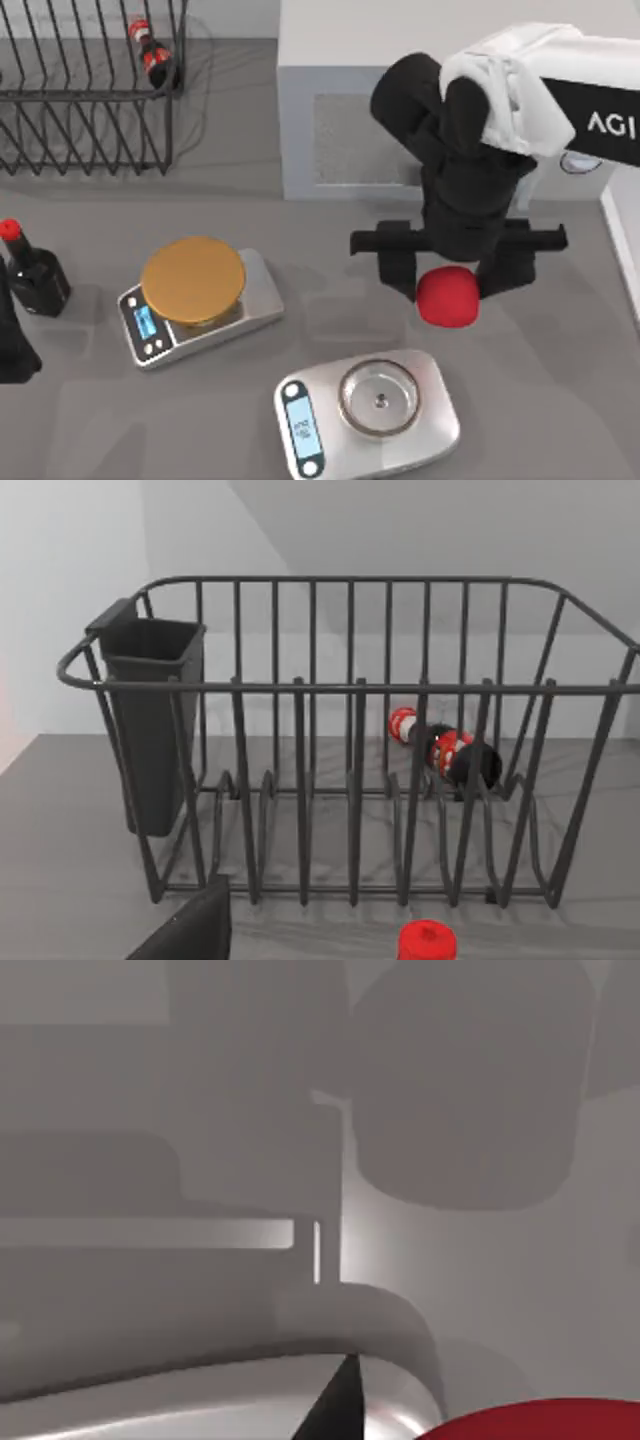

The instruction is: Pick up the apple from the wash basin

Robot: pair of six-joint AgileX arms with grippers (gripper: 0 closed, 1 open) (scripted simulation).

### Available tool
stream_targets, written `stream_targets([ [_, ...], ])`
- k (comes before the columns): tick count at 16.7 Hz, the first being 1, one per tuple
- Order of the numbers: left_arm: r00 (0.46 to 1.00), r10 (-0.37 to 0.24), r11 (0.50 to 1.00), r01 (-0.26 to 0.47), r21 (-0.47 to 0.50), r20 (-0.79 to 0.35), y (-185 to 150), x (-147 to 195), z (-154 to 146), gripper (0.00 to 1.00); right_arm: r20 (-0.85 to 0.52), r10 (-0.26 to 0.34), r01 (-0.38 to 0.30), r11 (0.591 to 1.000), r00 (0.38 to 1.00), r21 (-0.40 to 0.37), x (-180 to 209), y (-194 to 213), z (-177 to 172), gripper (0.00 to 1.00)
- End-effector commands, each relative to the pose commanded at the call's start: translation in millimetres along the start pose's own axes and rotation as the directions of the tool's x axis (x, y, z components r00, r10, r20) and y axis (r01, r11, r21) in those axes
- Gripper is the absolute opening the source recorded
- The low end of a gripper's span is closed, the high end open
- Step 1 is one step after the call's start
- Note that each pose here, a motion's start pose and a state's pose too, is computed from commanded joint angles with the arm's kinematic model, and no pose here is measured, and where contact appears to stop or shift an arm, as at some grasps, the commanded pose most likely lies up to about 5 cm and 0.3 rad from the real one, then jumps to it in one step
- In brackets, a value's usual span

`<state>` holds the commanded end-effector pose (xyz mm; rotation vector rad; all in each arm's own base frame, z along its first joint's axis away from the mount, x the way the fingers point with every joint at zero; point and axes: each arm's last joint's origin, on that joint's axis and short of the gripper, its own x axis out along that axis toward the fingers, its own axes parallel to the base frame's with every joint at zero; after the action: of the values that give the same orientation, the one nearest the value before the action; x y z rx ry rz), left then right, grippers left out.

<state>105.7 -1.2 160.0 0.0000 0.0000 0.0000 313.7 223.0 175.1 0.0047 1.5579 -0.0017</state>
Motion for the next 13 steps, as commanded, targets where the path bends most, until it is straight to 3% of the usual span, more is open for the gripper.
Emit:
stream_targets([
  [6,1.000,0.000,1.000,0.000,0.000,0.000,0.0,0.0,0.0,1.00,-0.013,-0.002,0.002,1.000,1.000,0.006,15.2,-10.2,5.7,0.00],
  [13,1.000,0.000,1.000,0.000,0.000,0.000,0.0,0.0,0.0,1.00,-0.013,-0.002,0.002,1.000,1.000,0.006,15.2,-10.2,5.7,0.53],
])
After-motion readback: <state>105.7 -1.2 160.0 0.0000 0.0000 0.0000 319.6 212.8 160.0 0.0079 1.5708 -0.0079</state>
